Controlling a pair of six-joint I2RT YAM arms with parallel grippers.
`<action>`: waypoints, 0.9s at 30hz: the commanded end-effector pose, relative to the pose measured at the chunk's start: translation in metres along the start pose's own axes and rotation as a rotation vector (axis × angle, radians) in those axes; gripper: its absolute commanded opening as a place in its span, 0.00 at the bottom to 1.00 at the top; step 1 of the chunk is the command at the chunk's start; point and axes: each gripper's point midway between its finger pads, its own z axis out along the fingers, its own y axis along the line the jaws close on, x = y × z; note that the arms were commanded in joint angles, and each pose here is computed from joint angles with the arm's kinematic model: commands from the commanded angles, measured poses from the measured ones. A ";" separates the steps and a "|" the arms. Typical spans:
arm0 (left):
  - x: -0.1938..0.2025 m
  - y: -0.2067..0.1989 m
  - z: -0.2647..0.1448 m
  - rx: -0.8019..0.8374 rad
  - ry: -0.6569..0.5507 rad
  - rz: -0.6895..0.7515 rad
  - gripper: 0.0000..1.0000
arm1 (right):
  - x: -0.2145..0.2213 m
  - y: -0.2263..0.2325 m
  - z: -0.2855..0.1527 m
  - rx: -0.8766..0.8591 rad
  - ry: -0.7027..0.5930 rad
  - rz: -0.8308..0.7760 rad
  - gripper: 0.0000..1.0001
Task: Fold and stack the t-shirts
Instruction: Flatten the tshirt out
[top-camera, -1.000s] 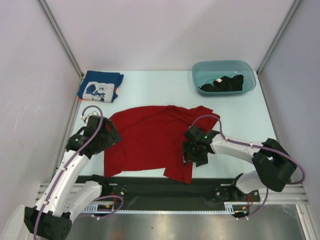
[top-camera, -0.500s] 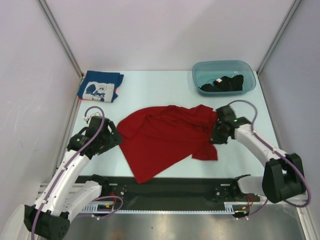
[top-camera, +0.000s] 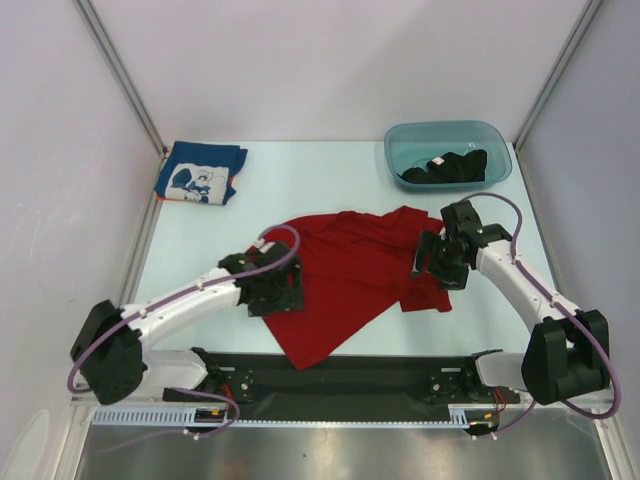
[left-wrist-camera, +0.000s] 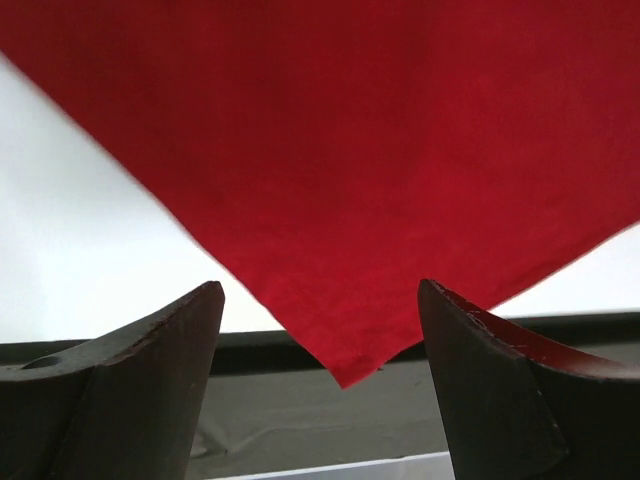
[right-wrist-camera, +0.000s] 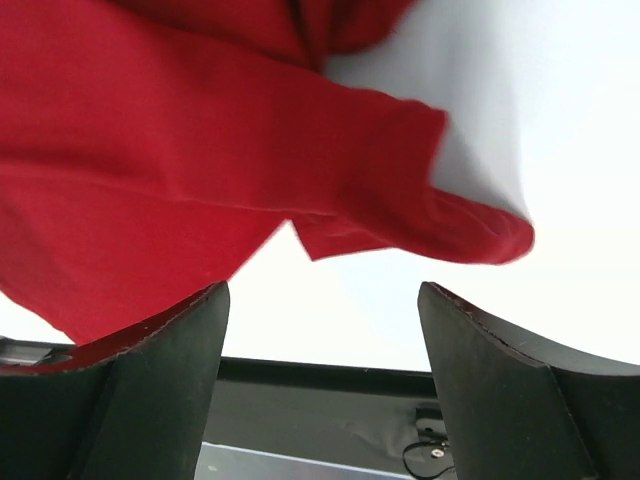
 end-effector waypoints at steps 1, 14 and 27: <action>0.022 -0.033 0.004 0.028 0.026 0.101 0.84 | 0.014 -0.017 0.006 0.042 0.051 0.084 0.82; 0.048 -0.029 0.061 -0.050 0.188 0.120 0.82 | 0.010 -0.023 0.027 0.038 0.082 0.138 0.64; -0.030 0.021 0.101 -0.031 0.274 -0.086 0.83 | 0.002 0.095 0.042 -0.153 0.141 -0.112 0.37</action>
